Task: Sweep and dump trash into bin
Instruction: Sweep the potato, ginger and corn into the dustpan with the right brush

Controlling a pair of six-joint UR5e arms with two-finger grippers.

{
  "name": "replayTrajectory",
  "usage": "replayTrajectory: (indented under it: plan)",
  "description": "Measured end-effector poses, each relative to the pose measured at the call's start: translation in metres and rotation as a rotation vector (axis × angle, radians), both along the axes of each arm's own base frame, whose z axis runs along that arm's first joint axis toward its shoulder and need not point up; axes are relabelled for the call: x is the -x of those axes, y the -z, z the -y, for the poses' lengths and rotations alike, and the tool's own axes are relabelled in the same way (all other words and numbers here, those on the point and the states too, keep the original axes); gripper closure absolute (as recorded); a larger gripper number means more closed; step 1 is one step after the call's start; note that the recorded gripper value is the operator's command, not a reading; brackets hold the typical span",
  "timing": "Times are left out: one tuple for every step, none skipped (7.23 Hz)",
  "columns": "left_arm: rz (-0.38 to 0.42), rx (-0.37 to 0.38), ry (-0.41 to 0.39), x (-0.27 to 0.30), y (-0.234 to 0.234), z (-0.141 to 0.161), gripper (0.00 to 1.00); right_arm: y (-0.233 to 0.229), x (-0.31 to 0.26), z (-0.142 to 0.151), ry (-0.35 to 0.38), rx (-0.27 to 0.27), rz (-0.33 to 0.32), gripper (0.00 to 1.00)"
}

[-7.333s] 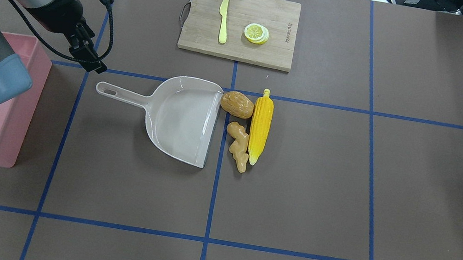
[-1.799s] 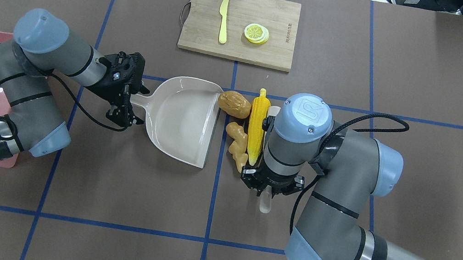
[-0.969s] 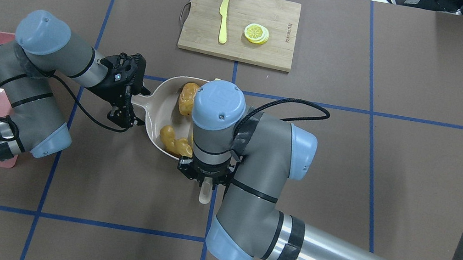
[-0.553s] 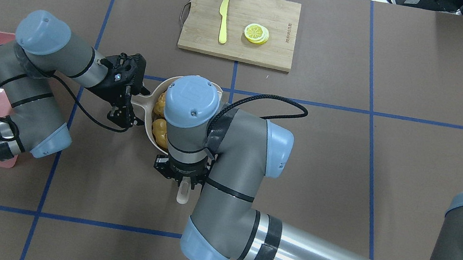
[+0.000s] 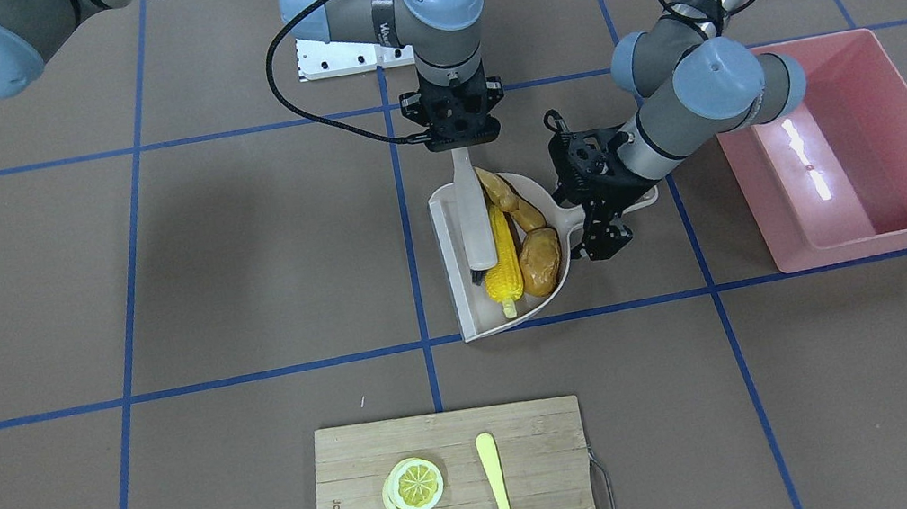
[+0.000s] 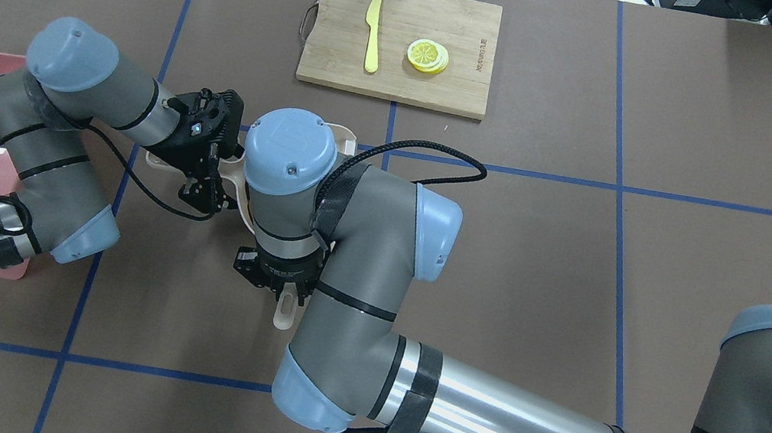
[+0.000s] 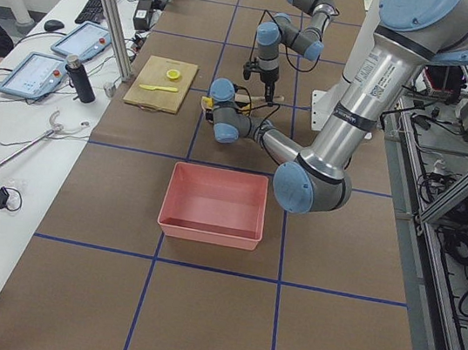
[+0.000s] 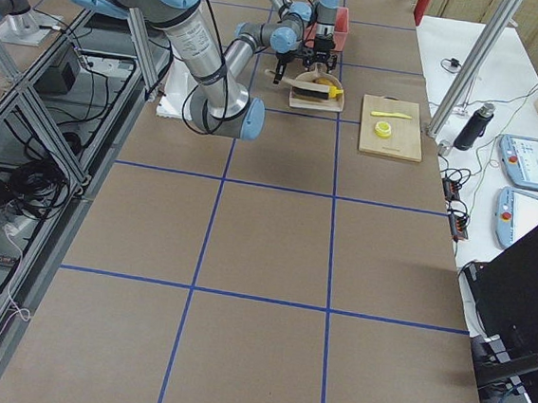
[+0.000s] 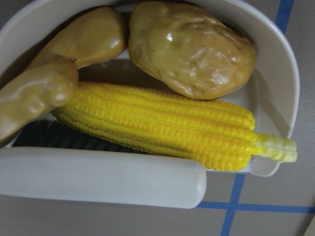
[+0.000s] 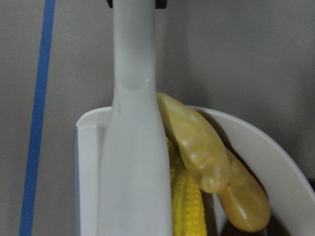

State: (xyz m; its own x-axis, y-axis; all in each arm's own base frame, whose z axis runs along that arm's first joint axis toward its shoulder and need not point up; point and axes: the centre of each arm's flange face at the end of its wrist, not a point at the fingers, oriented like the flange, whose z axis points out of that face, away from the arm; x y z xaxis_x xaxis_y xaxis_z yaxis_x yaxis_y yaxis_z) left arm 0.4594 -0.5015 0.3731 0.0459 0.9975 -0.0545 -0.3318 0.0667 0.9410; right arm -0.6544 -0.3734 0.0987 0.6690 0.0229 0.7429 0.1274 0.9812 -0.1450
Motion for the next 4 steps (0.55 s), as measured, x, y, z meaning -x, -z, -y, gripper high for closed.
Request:
replayTrajectory:
  plan:
    - [0.001,0.001,0.0,0.0,0.0,0.0,0.14,-0.002,-0.014,0.011,0.001,0.0,0.005,1.0]
    - [0.001,0.001,0.001,0.0,0.0,0.0,0.14,-0.004,-0.031,0.02,0.008,-0.002,0.005,1.0]
    - [0.002,0.001,0.001,0.0,-0.001,0.0,0.14,-0.003,-0.044,0.024,0.017,-0.011,0.004,1.0]
    - [0.002,0.001,0.002,0.0,-0.001,0.0,0.17,-0.004,-0.052,0.028,0.02,-0.017,0.003,1.0]
